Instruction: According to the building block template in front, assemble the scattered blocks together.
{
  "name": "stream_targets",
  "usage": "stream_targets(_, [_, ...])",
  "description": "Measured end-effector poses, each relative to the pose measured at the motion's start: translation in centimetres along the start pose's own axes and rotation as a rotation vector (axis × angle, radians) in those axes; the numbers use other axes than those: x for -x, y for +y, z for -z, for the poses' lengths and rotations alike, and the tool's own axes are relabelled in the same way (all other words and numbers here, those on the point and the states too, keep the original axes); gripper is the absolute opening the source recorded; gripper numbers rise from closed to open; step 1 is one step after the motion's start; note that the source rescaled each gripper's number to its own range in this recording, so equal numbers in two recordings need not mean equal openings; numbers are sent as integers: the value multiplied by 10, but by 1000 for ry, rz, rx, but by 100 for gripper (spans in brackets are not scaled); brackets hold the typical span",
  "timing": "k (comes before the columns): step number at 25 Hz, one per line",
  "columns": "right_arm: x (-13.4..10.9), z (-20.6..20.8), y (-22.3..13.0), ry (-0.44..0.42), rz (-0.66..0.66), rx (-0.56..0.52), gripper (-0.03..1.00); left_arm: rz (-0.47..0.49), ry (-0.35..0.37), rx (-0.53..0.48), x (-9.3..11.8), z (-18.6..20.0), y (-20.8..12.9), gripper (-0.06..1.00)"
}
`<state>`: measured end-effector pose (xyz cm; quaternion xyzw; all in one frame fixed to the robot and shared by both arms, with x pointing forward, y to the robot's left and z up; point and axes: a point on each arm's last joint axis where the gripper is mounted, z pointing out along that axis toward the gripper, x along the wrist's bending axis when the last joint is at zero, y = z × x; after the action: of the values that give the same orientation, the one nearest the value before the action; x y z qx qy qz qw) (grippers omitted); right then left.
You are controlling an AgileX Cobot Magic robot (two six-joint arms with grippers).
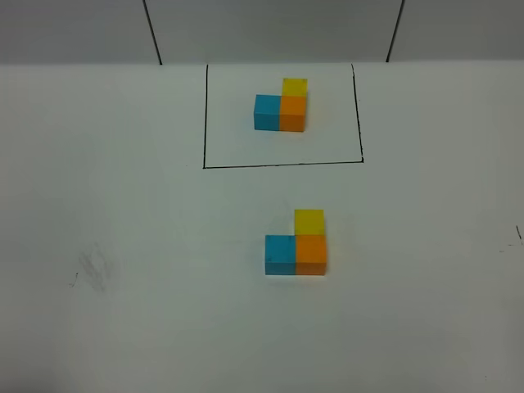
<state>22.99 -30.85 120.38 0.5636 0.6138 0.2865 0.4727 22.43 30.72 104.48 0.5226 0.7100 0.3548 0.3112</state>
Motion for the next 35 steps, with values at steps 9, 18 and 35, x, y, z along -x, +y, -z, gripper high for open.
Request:
stream_targets(9, [-27,-16,-69,118,-78,102,78,0,0,0,0,0,0,74])
stream_targets(18, [-41,-41,-111,183,-81,93,78,0,0,0,0,0,0,74])
stream_targets(35, [-49,-59,-131,202,-124,-34,66,0,0,0,0,0,0,74])
